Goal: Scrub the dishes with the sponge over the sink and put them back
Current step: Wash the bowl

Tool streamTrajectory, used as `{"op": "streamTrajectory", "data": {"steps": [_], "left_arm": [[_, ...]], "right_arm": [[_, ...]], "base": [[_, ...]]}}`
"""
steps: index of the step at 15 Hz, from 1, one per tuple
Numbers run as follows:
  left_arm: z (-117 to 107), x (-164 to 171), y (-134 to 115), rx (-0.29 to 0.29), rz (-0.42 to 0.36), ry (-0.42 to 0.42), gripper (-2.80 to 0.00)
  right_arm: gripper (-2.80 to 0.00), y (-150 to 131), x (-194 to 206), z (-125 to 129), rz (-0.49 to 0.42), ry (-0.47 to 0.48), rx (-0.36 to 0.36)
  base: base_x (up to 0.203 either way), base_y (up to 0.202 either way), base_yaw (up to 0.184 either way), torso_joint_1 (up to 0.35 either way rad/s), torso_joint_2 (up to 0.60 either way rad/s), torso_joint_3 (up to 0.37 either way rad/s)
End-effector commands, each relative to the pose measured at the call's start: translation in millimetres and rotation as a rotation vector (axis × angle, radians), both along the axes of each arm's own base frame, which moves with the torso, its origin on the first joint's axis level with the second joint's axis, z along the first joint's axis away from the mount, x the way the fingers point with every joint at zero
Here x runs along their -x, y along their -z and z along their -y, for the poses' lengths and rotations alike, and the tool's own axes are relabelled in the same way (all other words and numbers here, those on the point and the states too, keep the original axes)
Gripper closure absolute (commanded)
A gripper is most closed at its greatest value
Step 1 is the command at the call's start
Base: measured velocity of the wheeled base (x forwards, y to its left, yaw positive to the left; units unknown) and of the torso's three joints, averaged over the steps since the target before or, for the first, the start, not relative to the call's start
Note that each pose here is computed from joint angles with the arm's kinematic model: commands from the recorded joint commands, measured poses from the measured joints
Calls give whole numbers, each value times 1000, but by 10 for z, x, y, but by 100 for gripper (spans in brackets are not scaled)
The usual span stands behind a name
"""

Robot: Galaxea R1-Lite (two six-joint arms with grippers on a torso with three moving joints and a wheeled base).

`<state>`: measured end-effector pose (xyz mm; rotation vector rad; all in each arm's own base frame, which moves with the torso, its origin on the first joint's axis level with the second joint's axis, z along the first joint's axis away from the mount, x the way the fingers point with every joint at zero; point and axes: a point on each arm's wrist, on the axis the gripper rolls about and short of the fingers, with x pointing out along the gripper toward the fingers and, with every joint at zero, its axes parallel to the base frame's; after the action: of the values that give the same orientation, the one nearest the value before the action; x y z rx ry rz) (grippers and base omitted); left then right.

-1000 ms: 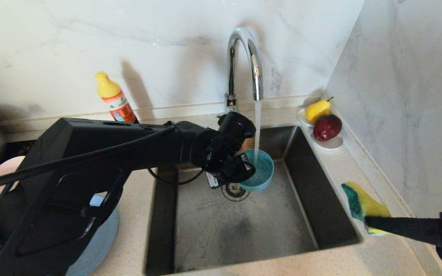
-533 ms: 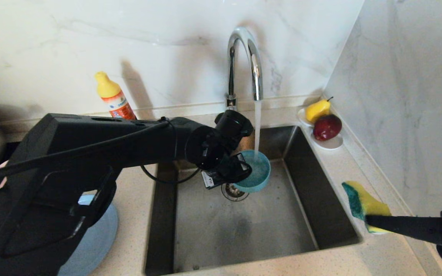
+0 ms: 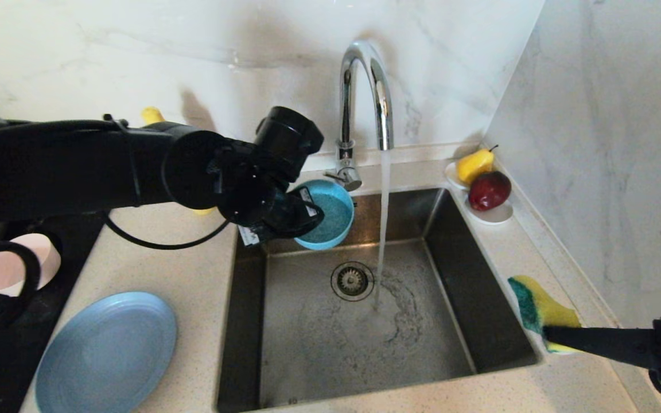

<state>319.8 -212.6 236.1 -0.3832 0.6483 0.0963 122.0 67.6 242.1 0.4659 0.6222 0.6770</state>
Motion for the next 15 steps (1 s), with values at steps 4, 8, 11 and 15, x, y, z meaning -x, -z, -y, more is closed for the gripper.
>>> {"op": "streamTrajectory", "data": {"steps": [4, 8, 11, 15], "left_arm": [[-378, 252, -287, 13, 290, -20, 0], [-427, 304, -290, 31, 578, 17, 0], [-465, 389, -234, 49, 718, 88, 0], [-532, 535, -314, 109, 891, 214, 0]], "right_arm": [[0, 11, -19, -21, -11, -14, 0], [0, 52, -72, -44, -25, -20, 6], [0, 82, -98, -57, -21, -23, 2], [0, 100, -116, -66, -30, -23, 7]], "base": [[0, 0, 0, 0, 0, 0], [0, 0, 0, 0, 0, 0], [0, 0, 0, 0, 0, 0], [0, 0, 0, 0, 0, 0]]}}
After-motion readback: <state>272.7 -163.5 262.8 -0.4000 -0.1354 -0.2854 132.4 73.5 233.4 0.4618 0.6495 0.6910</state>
